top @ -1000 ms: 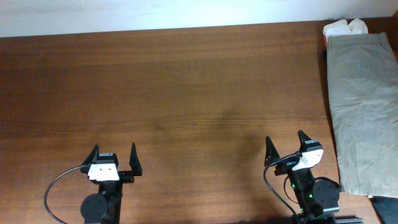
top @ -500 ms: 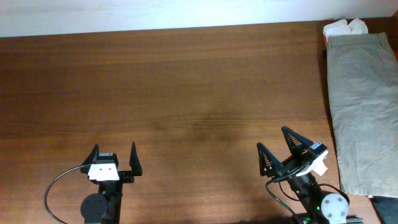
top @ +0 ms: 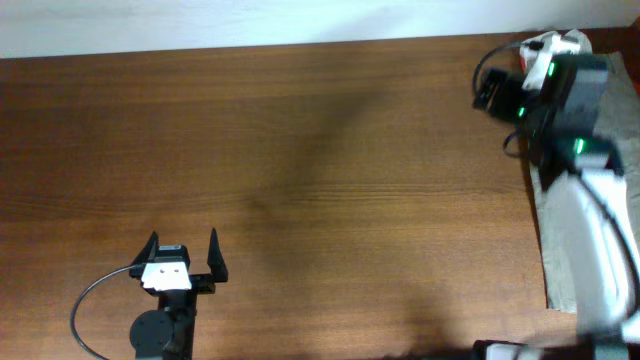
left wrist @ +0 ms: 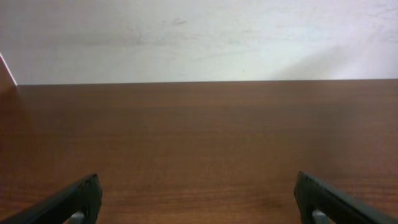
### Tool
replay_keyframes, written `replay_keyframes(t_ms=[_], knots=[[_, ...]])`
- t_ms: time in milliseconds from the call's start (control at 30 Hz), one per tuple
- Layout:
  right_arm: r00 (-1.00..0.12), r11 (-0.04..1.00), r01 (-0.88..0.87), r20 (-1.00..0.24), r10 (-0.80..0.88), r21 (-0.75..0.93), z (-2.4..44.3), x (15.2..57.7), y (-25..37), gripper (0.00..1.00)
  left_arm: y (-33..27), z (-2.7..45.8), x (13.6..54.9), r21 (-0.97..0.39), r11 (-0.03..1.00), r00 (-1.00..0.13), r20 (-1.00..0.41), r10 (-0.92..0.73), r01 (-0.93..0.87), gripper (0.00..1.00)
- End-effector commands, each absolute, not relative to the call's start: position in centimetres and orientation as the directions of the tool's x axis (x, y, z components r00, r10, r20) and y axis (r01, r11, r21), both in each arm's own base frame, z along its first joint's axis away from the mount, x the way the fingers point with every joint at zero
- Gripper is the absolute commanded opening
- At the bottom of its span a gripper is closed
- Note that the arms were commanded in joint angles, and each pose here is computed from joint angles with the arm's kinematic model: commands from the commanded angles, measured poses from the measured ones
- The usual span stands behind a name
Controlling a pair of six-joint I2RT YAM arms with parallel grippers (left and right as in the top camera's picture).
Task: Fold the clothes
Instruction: 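Reach the right gripper to the clothes pile and grasp the khaki shorts, then drag the khaki shorts left with the right gripper and release them flat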
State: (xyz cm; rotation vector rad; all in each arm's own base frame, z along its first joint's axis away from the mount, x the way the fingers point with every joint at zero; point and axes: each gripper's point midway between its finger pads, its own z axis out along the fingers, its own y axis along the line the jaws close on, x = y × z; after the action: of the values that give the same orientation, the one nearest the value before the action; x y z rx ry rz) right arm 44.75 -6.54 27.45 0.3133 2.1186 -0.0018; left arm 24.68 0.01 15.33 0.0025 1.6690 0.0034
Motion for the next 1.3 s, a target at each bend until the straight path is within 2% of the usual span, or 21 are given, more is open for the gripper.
replay_keyframes(t_ms=[0,33,100,167,233,433,500,533,567,700,767,800,833,867,933,1000,1100,1267], knots=[[-0.527,0.956,0.280,-0.817,0.234,0.093,26.5,48.8,-10.0,0.99,-0.2,15.2,24.7,0.016,1.000,-0.099,-0.995,0.016,0.010,0.99],[-0.547,0.964,0.265,-0.820,0.171,0.025,24.5,50.5,-11.2,0.99,-0.2,15.2,24.7,0.016,1.000,-0.099,-0.995,0.016,0.010,0.99],[-0.594,0.894,0.424,-0.790,0.152,-0.147,19.0,52.0,-15.9,0.99,-0.2,15.2,24.7,0.016,1.000,-0.099,-0.995,0.016,0.010,0.99],[-0.681,0.829,0.457,-0.726,0.094,-0.322,13.1,52.7,-18.7,0.99,-0.2,15.2,24.7,0.016,1.000,-0.099,-0.995,0.016,0.010,0.99],[-0.721,0.791,0.477,-0.685,0.104,-0.383,8.1,53.0,-19.9,0.98,-0.2,15.2,24.7,0.016,1.000,-0.099,-0.995,0.016,0.010,0.99],[-0.757,0.709,0.514,-0.644,0.111,-0.482,3.5,52.1,-23.3,0.92,-0.2,15.2,24.7,0.016,1.000,-0.099,-0.995,0.016,0.010,0.99],[-0.755,0.684,0.540,-0.641,0.135,-0.491,3.5,51.2,-25.0,0.86,-0.2,15.2,24.7,0.016,1.000,-0.099,-0.995,0.016,0.010,0.99],[-0.760,0.688,0.539,-0.634,0.146,-0.487,3.2,50.8,-25.5,0.73,-0.2,15.2,24.7,0.016,1.000,-0.099,-0.995,0.016,0.010,0.99],[-0.762,0.702,0.531,-0.629,0.151,-0.474,2.9,50.8,-25.5,0.67,-0.2,15.2,24.7,0.016,1.000,-0.099,-0.995,0.016,0.010,0.99],[-0.759,0.709,0.527,-0.635,0.145,-0.468,3.0,51.2,-24.9,0.67,-0.2,15.2,24.7,0.016,1.000,-0.099,-0.995,0.016,0.010,0.99],[-0.735,0.711,0.542,-0.663,0.141,-0.449,4.3,51.9,-24.2,0.67,-0.2,15.2,24.7,0.016,1.000,-0.099,-0.995,0.016,0.010,0.99],[-0.703,0.710,0.567,-0.695,0.153,-0.417,5.7,52.4,-23.8,0.64,-0.2,15.2,24.7,0.016,1.000,-0.099,-0.995,0.016,0.010,0.99],[-0.697,0.711,0.567,-0.702,0.147,-0.415,6.2,52.5,-23.5,0.57,-0.2,15.2,24.7,0.016,1.000,-0.099,-0.995,0.016,0.010,0.99],[-0.698,0.712,0.567,-0.701,0.146,-0.415,6.4,52.5,-23.5,0.41,-0.2,15.2,24.7,0.016,1.000,-0.099,-0.995,0.016,0.010,0.99],[-0.693,0.707,0.585,-0.699,0.180,-0.398,6.0,52.1,-23.4,0.30,-0.2,15.2,24.7,0.016,1.000,-0.099,-0.995,0.016,0.010,0.99],[-0.680,0.705,0.598,-0.708,0.193,-0.382,6.4,52.1,-23.3,0.25,-0.2,15.2,24.7,0.016,1.000,-0.099,-0.995,0.016,0.010,0.99],[-0.635,0.692,0.637,-0.740,0.221,-0.339,8.4,51.9,-23.3,0.04,-0.2,15.2,24.7,0.016,1.000,-0.099,-0.995,0.016,0.010,0.99],[-0.506,0.679,0.699,-0.827,0.246,-0.226,15.9,51.6,-22.2,0.04,-0.2,15.2,24.7,0.015,1.000,-0.099,-0.995,0.016,0.010,0.99]])
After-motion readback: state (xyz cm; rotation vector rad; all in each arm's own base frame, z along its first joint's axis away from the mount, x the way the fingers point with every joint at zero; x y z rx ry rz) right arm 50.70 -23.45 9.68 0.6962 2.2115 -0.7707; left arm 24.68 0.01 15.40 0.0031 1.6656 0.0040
